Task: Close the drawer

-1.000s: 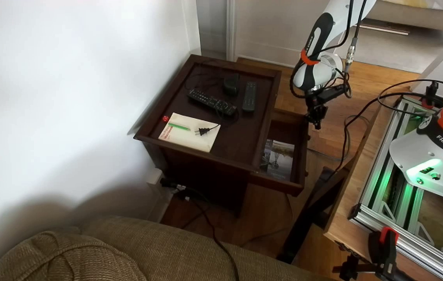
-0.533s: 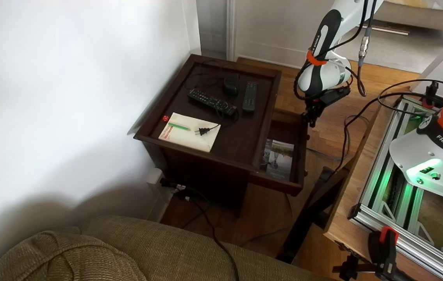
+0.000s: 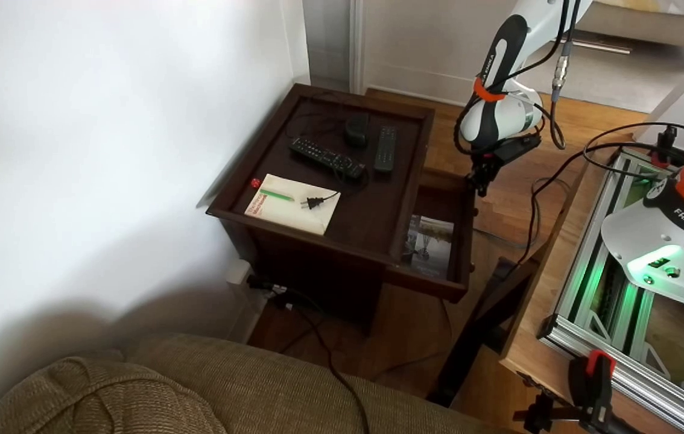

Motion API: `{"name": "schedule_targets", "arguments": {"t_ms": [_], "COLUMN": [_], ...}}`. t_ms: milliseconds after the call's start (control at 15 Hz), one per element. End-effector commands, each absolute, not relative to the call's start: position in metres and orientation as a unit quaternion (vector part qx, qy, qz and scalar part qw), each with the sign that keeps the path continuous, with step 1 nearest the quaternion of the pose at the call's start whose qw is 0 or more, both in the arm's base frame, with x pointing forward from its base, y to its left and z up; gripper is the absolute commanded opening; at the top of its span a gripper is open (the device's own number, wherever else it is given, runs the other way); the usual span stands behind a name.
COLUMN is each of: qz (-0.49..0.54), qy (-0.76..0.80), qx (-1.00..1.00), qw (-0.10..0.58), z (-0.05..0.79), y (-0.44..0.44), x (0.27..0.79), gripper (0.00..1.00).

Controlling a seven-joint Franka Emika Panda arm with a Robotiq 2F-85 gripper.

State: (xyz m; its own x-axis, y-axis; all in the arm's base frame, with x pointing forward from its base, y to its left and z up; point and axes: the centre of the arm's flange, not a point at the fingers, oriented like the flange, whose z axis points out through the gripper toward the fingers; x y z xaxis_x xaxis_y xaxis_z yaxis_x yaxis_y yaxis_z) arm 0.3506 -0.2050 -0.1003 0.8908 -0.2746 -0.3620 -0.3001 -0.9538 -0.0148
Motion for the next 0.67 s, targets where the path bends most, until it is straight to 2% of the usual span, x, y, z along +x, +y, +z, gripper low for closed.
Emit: {"name": "schedule_targets", "arguments": {"t_ms": [0, 133, 600], "qz": [0.16, 0.157, 0.056], "qy": [0.121, 0.105, 0.104], "qx": [-0.975, -0.972, -0.972], "qw": [0.095, 0.137, 0.204], "z": [-0.11, -0.109, -0.101], "y": [-0.18, -0.163, -0.159], "x": [0.346, 0.341, 0.335], "gripper": [0.0, 0.0, 0.0]}}
